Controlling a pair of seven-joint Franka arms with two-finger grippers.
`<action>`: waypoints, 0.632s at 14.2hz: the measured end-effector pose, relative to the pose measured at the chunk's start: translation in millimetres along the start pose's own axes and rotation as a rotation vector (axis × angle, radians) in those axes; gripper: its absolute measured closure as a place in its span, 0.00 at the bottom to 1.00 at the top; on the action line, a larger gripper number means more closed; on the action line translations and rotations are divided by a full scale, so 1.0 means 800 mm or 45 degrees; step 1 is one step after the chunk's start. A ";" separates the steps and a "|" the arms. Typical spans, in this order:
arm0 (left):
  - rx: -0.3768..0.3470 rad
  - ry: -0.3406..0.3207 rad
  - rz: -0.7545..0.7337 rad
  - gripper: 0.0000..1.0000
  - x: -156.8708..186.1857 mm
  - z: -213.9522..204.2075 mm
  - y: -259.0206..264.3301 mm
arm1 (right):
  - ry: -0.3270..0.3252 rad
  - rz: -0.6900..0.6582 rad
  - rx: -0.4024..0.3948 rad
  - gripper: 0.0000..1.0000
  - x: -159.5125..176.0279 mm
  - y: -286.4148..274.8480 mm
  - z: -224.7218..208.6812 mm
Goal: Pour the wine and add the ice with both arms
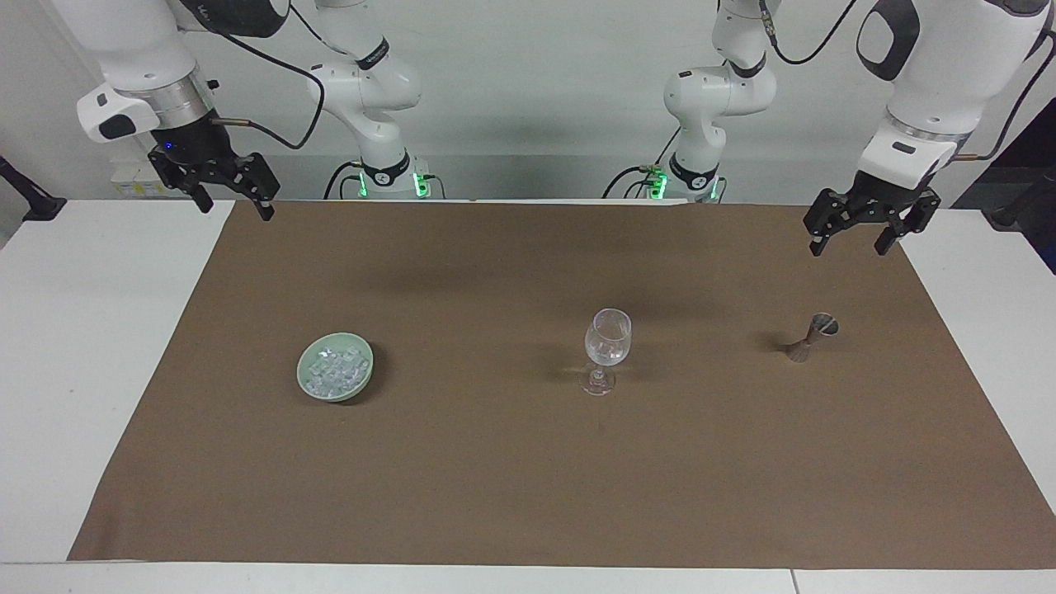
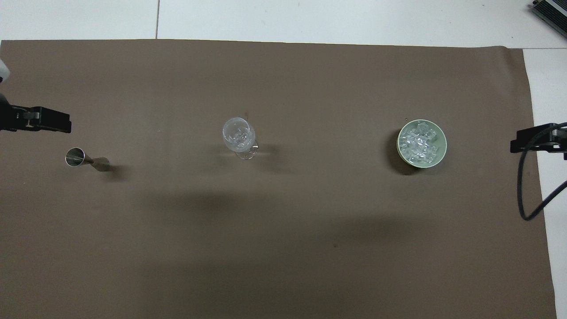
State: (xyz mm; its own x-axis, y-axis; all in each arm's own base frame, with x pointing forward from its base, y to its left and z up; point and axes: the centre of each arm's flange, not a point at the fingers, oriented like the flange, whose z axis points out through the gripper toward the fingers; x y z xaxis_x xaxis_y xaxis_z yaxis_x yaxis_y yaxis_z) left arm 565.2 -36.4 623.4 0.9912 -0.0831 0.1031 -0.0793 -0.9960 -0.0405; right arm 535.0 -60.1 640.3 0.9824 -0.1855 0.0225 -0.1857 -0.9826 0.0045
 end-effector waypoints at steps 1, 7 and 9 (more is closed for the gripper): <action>0.000 0.000 0.000 0.00 0.000 0.000 0.000 | 0.000 0.008 0.000 0.00 0.000 0.004 0.000; 0.000 0.001 0.000 0.00 0.000 0.000 0.000 | 0.002 -0.008 0.000 0.00 0.000 -0.004 0.000; 0.000 0.001 0.000 0.00 0.000 0.000 0.000 | 0.002 -0.013 0.000 0.00 0.000 -0.006 0.000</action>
State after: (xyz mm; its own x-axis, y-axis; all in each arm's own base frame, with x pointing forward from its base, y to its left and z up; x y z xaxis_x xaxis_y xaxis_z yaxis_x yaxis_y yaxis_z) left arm 565.3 -36.2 623.5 0.9912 -0.0827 0.1036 -0.0789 -0.9961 -0.0405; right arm 535.7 -55.0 640.6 0.9842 -0.1755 0.0242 -0.1757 -0.9844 0.0044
